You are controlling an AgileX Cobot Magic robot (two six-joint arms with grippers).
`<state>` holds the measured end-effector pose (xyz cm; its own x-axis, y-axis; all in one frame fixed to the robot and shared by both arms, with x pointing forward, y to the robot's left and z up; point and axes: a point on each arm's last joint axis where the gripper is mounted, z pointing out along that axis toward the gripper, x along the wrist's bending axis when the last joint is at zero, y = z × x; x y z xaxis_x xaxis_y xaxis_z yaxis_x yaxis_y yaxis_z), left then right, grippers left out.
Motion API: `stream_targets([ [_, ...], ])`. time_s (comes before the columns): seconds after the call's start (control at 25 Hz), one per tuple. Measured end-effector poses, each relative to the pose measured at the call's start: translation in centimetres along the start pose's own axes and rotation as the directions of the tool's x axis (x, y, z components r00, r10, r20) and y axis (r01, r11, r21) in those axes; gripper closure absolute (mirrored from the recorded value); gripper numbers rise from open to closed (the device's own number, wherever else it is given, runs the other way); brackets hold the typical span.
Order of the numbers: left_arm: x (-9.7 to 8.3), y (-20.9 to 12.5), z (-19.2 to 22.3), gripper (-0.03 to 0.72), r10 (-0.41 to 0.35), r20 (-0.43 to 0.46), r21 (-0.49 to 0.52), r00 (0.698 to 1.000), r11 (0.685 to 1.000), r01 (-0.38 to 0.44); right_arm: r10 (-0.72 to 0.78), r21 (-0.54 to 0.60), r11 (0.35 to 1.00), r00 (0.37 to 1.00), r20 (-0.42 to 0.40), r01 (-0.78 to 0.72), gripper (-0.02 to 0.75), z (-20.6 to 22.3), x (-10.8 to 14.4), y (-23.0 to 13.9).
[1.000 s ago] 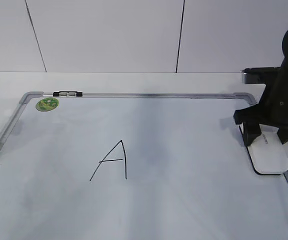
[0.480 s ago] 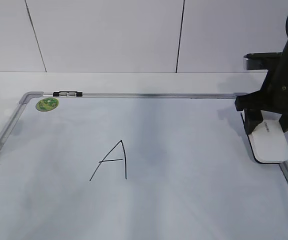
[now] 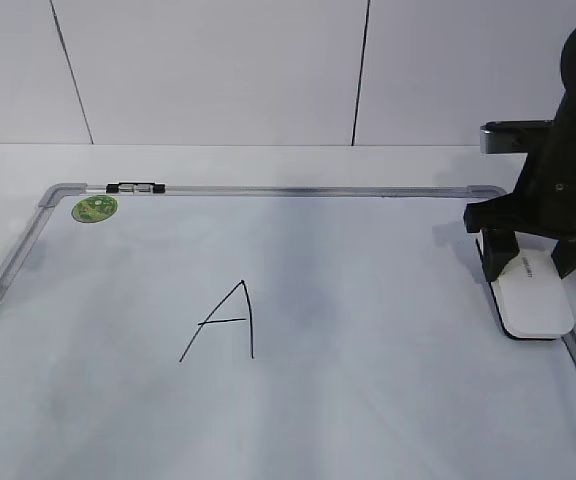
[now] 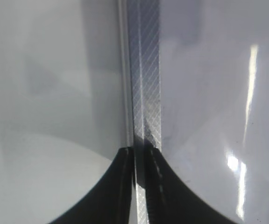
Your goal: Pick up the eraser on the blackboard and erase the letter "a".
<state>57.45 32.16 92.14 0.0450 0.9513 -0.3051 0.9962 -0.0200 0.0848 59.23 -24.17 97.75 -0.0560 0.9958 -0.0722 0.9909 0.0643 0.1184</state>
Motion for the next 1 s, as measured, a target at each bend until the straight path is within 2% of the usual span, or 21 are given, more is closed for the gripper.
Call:
stream_targets([
  [0.2,0.0,0.0,0.0,0.636,0.0,0.0,0.0,1.0,1.0,0.0,-0.007,0.003,1.0,1.0,0.004,0.007,0.163,0.1,0.0,0.0],
  [0.52,0.0,0.0,0.0,0.636,0.0,0.0,0.0,1.0,1.0,0.0,-0.043,-0.005,0.999,0.998,0.056,0.043,0.162,0.1,-0.5,0.1],
  [1.0,0.0,0.0,0.0,0.636,0.0,0.0,0.0,1.0,1.0,0.0,0.005,0.045,0.999,1.0,0.006,-0.006,0.162,1.5,0.1,0.2],
])
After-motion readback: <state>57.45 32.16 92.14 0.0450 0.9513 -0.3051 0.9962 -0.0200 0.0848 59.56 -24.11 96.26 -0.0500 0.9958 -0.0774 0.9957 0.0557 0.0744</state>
